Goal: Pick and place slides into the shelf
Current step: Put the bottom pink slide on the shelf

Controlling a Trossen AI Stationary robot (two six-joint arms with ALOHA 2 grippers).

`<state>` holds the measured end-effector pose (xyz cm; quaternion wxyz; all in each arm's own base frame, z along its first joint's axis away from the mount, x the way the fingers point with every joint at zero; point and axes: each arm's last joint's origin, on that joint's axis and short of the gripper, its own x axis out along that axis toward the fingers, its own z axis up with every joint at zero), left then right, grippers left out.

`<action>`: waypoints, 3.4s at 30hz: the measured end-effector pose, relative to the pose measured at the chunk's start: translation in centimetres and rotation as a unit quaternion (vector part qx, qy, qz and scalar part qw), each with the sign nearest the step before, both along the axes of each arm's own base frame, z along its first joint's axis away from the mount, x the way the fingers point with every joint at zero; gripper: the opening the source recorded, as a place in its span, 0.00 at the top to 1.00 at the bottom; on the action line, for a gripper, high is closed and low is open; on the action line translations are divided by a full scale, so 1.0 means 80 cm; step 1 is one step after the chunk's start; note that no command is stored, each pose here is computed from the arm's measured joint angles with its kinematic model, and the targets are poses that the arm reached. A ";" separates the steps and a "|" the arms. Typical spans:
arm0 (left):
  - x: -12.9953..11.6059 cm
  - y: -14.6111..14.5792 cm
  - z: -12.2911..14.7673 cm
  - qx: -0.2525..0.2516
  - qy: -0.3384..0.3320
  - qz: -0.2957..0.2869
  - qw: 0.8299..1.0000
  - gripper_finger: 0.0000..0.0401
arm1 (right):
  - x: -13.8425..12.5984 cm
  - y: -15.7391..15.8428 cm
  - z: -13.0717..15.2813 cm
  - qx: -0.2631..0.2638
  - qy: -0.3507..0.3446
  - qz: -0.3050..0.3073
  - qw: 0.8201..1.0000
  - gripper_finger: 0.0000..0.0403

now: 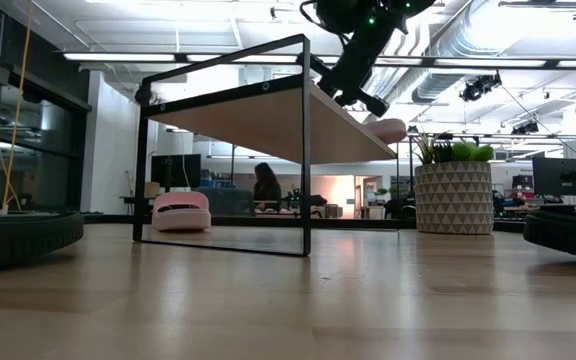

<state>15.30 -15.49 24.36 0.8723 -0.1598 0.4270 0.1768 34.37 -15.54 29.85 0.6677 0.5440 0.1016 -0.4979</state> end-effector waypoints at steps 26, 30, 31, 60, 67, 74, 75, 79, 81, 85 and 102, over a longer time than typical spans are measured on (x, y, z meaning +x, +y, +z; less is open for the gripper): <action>0.000 0.000 0.000 0.000 0.000 0.000 1.000 1.00 | -0.004 -0.006 -0.001 0.000 0.023 0.048 0.999 0.93; 0.000 0.000 0.000 0.000 -0.001 0.000 1.000 1.00 | -0.006 -0.005 0.000 -0.002 0.026 0.043 0.999 0.84; 0.000 0.000 0.000 0.000 -0.001 0.000 1.000 1.00 | -0.006 -0.005 0.001 -0.003 0.026 0.043 0.999 0.82; 0.000 0.001 0.000 0.008 -0.003 0.002 1.000 1.00 | -0.064 0.030 0.072 -0.117 0.094 0.135 0.979 0.69; -0.006 0.006 0.001 0.011 0.024 -0.001 1.000 1.00 | -0.090 0.069 0.090 -0.148 0.156 0.299 0.930 0.81; -0.019 0.023 0.011 0.012 0.023 0.038 0.999 1.00 | -0.093 0.078 0.081 -0.138 0.202 0.331 0.911 0.97; -0.022 0.027 0.012 0.013 0.025 0.045 0.999 1.00 | -0.089 0.078 0.078 -0.134 0.201 0.336 0.910 0.95; -0.033 0.039 0.017 0.018 0.033 0.079 0.996 1.00 | -0.077 0.075 0.064 -0.122 0.217 0.358 0.900 0.96; -0.038 0.046 0.019 0.020 0.036 0.100 0.994 1.00 | -0.070 0.074 0.057 -0.116 0.224 0.373 0.893 0.99; -0.045 0.053 0.022 0.018 0.038 0.121 0.992 1.00 | -0.061 0.072 0.044 -0.104 0.234 0.384 0.887 0.99; -0.047 0.056 0.023 0.029 0.045 0.116 0.992 1.00 | -0.039 0.067 0.005 -0.034 0.255 0.412 0.874 1.00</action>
